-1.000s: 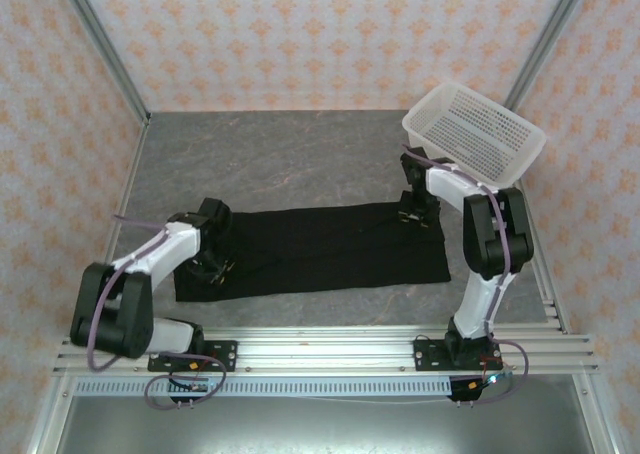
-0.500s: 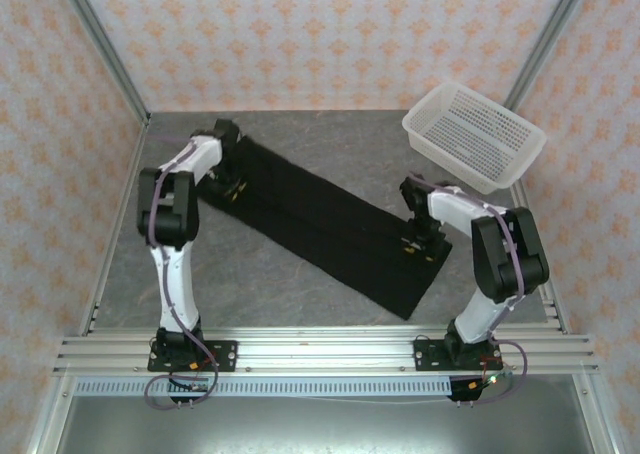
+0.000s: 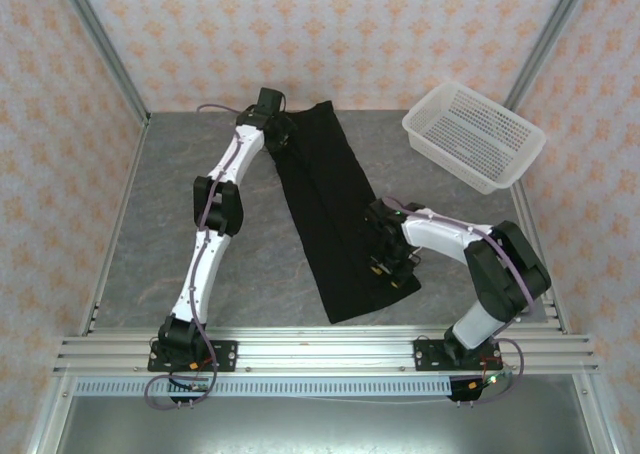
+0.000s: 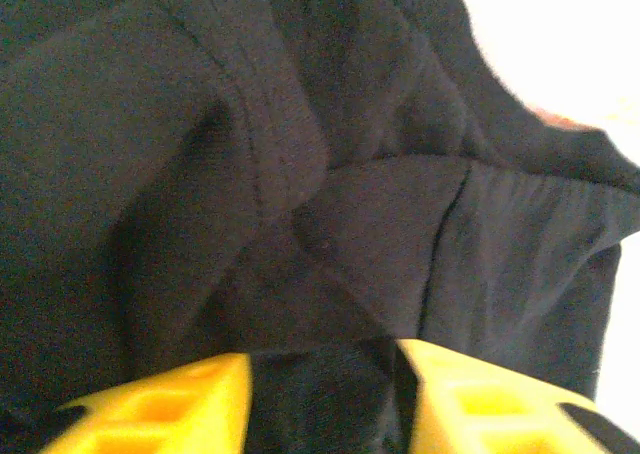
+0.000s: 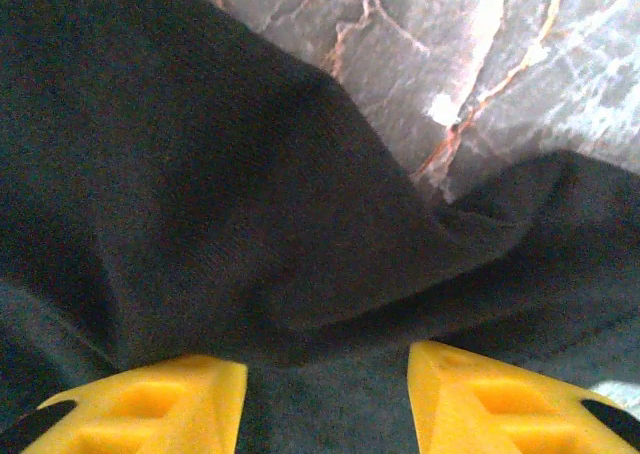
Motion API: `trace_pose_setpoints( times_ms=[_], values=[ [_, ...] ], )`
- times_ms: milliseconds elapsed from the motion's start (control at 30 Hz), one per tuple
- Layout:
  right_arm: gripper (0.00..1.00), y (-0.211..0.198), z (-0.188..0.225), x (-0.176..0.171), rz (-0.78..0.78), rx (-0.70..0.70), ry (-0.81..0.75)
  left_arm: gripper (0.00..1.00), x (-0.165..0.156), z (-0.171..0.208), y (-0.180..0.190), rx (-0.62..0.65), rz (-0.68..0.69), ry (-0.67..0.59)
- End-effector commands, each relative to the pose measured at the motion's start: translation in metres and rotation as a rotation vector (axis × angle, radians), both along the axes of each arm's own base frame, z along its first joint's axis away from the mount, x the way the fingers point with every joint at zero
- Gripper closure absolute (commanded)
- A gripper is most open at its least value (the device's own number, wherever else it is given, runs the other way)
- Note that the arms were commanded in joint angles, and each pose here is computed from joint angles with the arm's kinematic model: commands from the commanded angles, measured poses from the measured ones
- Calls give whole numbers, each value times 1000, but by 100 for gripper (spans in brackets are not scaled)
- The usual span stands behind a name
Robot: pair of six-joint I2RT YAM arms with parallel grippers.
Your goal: Fold and stack the t-shirts
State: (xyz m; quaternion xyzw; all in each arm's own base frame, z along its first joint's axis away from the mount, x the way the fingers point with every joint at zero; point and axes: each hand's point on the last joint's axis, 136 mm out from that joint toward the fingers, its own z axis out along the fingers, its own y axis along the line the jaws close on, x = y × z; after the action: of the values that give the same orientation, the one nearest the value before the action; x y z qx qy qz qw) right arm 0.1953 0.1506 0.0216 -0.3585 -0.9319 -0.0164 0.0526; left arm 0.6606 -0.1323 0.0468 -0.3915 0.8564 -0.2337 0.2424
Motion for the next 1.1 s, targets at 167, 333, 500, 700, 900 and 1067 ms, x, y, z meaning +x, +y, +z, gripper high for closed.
trace_pose_setpoints(
  times_ms=[167, 333, 500, 700, 900, 1067],
  values=[
    [47, -5, 76, 56, 154, -21, -277, 48, -48, 119, 9, 20, 45, -29],
    [54, 6, 80, 114, 355, 30, -417, 59, -108, 78, -16, -117, 104, 113],
    [59, 34, 76, 167, 531, 62, -459, 68, -114, 52, -9, -139, 195, 137],
    [61, 36, 26, 184, 529, 21, -335, 71, -87, 8, -5, -59, 197, 202],
    [61, 31, -15, 159, 399, 42, -217, 71, -64, -31, -16, -55, 162, 220],
    [61, 42, -22, 132, 282, 88, -200, 70, -59, -61, -40, -68, 74, 259]
  ],
)
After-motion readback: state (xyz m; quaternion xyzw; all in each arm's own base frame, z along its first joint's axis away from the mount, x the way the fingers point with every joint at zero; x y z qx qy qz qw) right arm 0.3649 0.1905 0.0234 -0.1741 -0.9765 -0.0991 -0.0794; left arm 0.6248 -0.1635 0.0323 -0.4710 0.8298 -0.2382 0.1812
